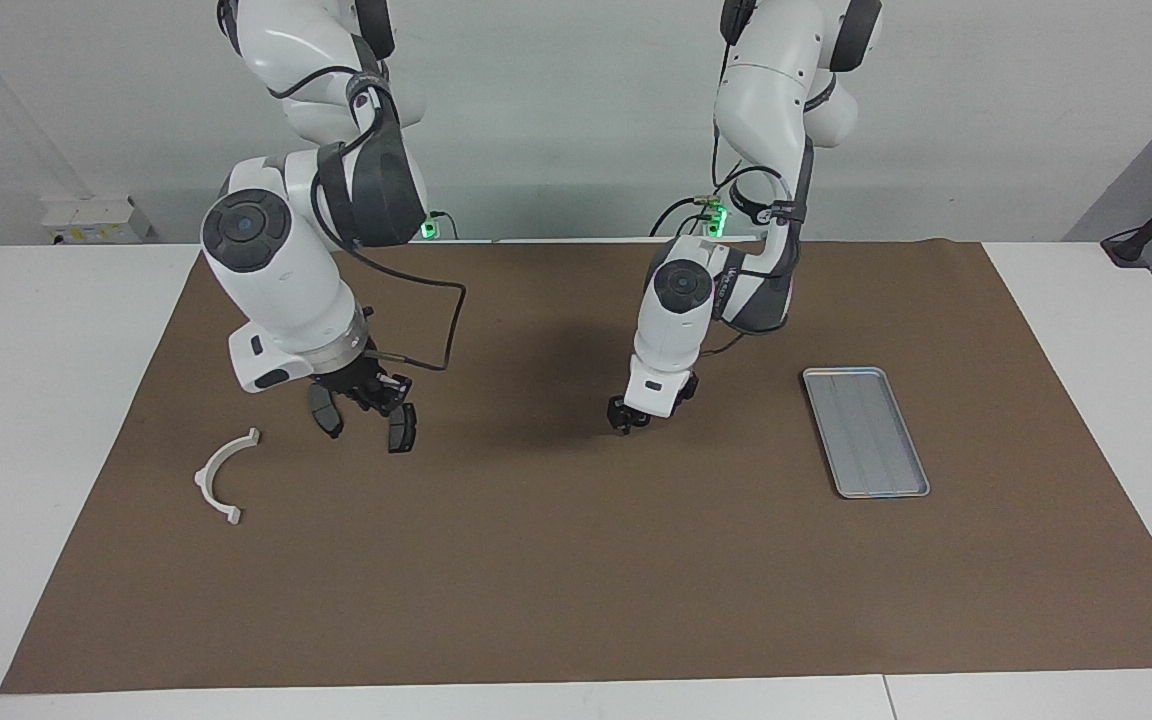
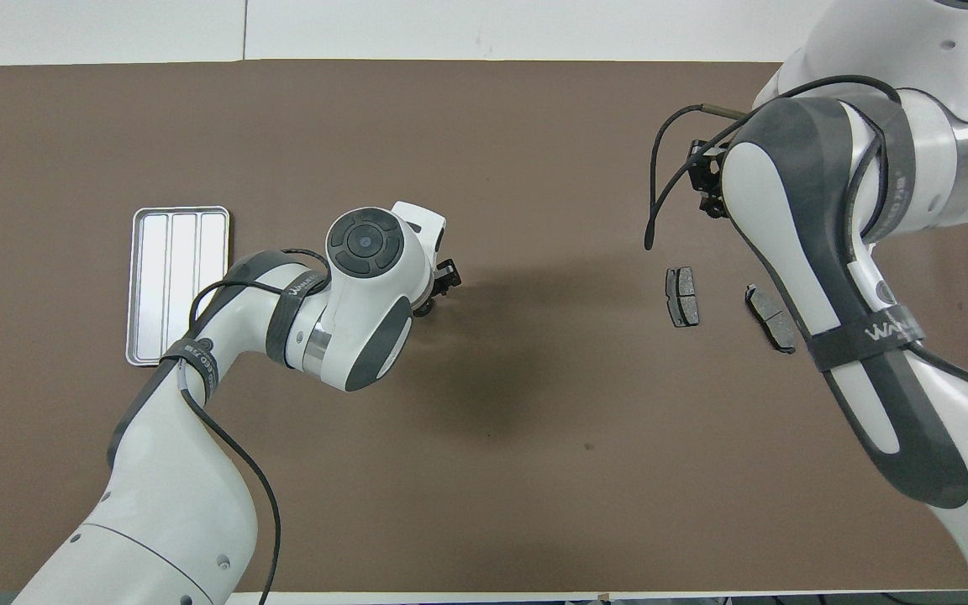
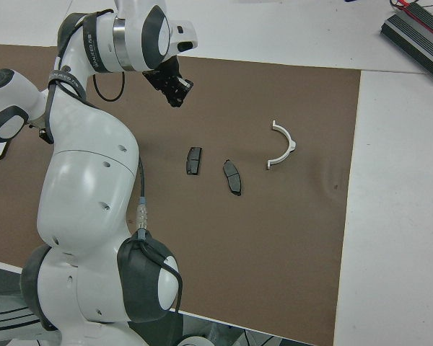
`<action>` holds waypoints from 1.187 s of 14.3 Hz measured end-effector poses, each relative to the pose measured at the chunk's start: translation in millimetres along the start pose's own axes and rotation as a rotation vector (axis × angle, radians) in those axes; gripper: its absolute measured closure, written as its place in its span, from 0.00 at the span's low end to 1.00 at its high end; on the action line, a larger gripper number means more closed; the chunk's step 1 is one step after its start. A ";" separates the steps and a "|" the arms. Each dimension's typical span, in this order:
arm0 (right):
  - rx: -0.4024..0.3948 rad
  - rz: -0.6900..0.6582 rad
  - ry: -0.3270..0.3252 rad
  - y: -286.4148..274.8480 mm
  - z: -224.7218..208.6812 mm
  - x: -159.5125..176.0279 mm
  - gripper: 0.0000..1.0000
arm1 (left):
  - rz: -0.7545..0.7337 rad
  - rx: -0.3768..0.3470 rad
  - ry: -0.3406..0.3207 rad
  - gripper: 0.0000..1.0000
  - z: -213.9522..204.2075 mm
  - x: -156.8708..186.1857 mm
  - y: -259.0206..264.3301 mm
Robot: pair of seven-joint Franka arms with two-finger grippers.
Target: Pick bearing gear from pile to tray
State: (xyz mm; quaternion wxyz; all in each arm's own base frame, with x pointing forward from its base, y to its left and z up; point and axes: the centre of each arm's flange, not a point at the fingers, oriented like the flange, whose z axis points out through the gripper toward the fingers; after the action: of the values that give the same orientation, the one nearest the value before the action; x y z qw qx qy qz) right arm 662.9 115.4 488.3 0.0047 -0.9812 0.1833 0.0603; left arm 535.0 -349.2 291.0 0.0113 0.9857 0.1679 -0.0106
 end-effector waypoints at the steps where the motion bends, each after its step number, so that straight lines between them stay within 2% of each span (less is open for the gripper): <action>1: 0.000 0.004 0.000 0.0 0.0 0.0 0.76 | 0.000 0.001 -0.001 0.20 1.3 -1.9 0.6; 2: 0.001 0.004 -0.001 -1.4 0.1 -0.8 0.76 | -0.001 0.002 -0.001 0.20 1.9 -3.3 1.1; 4: -0.001 0.000 -0.002 -8.9 0.7 -5.7 0.76 | -0.002 0.001 0.000 0.26 1.7 -3.9 1.4; 5: -0.004 0.000 -0.007 -12.0 1.4 -8.2 0.76 | -0.004 -0.002 0.003 0.38 -1.3 -3.4 1.0; 7: -0.008 0.009 -0.013 -13.2 2.1 -9.9 0.76 | -0.004 -0.002 0.003 0.44 -1.8 -3.5 0.3; 9: -0.008 0.018 -0.013 -13.0 2.1 -9.8 0.76 | -0.007 -0.001 0.005 0.66 -4.2 -2.0 -1.4; 13: -0.009 0.020 -0.014 -12.9 2.2 -9.9 0.76 | -0.018 0.002 0.007 0.66 -10.2 5.0 -4.2; 15: -0.011 0.020 -0.017 -12.8 2.5 -10.2 0.76 | -0.023 -0.007 0.017 0.66 -35.4 19.9 -14.3; 17: -0.011 0.041 -0.018 -14.1 2.6 -11.1 0.76 | 0.035 -0.001 0.005 0.66 -77.7 45.9 -52.0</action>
State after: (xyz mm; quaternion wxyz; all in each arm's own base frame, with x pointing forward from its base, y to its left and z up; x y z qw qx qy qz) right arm 657.4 132.6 486.9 -0.0003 -0.9767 0.2030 0.0700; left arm 562.5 -283.0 366.6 0.0117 0.9885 0.1508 -0.0078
